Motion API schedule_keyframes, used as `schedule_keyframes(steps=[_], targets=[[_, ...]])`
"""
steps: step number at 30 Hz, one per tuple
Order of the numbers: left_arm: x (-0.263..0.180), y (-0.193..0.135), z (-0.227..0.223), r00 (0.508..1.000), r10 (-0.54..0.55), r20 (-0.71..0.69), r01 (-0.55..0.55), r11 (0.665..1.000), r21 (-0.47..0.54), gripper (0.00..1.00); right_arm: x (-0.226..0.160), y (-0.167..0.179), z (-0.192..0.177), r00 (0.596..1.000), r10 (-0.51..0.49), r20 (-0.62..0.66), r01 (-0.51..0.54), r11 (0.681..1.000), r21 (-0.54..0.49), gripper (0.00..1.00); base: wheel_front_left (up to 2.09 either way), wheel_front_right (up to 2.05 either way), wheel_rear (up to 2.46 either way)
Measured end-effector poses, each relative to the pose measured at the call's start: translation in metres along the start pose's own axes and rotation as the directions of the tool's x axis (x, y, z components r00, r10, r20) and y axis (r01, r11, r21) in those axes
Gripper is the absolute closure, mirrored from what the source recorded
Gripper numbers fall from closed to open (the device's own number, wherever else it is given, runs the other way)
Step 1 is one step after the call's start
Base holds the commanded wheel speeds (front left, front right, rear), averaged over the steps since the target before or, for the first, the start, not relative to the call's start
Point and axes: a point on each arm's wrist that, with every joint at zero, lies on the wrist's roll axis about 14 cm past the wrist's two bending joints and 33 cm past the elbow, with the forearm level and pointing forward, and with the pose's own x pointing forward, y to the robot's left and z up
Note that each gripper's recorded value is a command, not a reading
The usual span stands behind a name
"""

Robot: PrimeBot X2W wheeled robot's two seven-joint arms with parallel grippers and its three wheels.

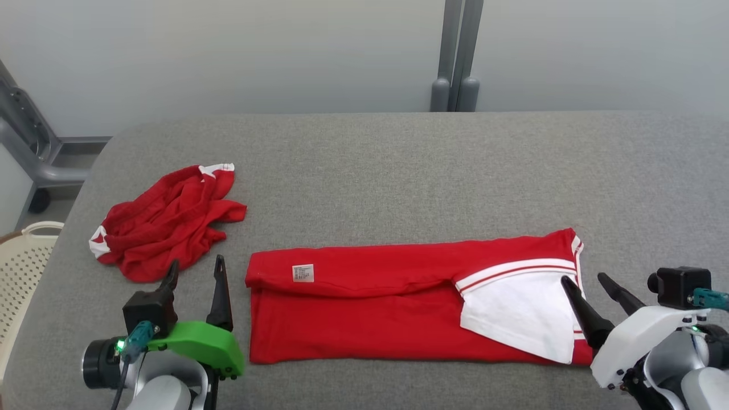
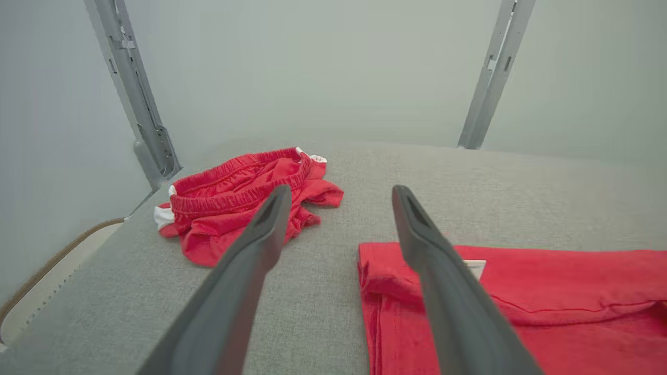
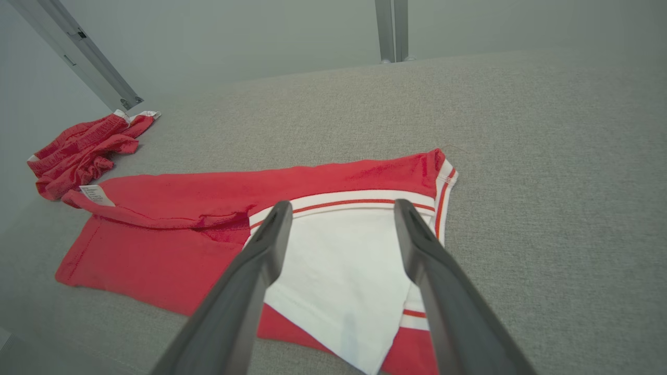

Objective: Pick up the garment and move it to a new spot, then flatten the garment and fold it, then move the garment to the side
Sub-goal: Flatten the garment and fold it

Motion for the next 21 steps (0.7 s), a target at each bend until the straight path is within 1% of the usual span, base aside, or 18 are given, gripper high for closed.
schedule_keyframes(steps=[5,11,16,19,21], targets=[[-0.013,0.001,0.011,0.998,0.035,0.048,-0.03,0.993,-0.112,0.0,-0.004,0.003,0.01,0.991,-0.057,0.123,0.049,0.997,0.063,0.0,0.0,0.0,0.0],[-0.033,0.005,0.023,0.992,0.074,0.101,-0.047,0.967,-0.249,0.0,-0.012,0.008,0.022,0.965,-0.102,0.24,0.078,0.991,0.105,0.0,0.0,0.0,0.0],[-0.052,0.003,0.003,0.997,0.04,0.063,-0.023,0.967,-0.253,0.0,-0.015,0.019,0.025,0.954,-0.089,0.288,0.073,0.995,0.066,0.0,0.0,0.0,0.0],[-0.061,0.006,-0.003,0.998,0.026,0.05,-0.014,0.973,-0.232,0.0,-0.016,0.026,0.02,0.956,-0.075,0.283,0.066,0.997,0.042,0.0,0.0,0.0,0.0],[-0.067,0.005,-0.01,0.999,0.017,0.035,-0.009,0.976,-0.217,0.0,-0.015,0.034,0.013,0.963,-0.05,0.266,0.052,0.999,0.001,0.0,0.0,0.0,0.0]])
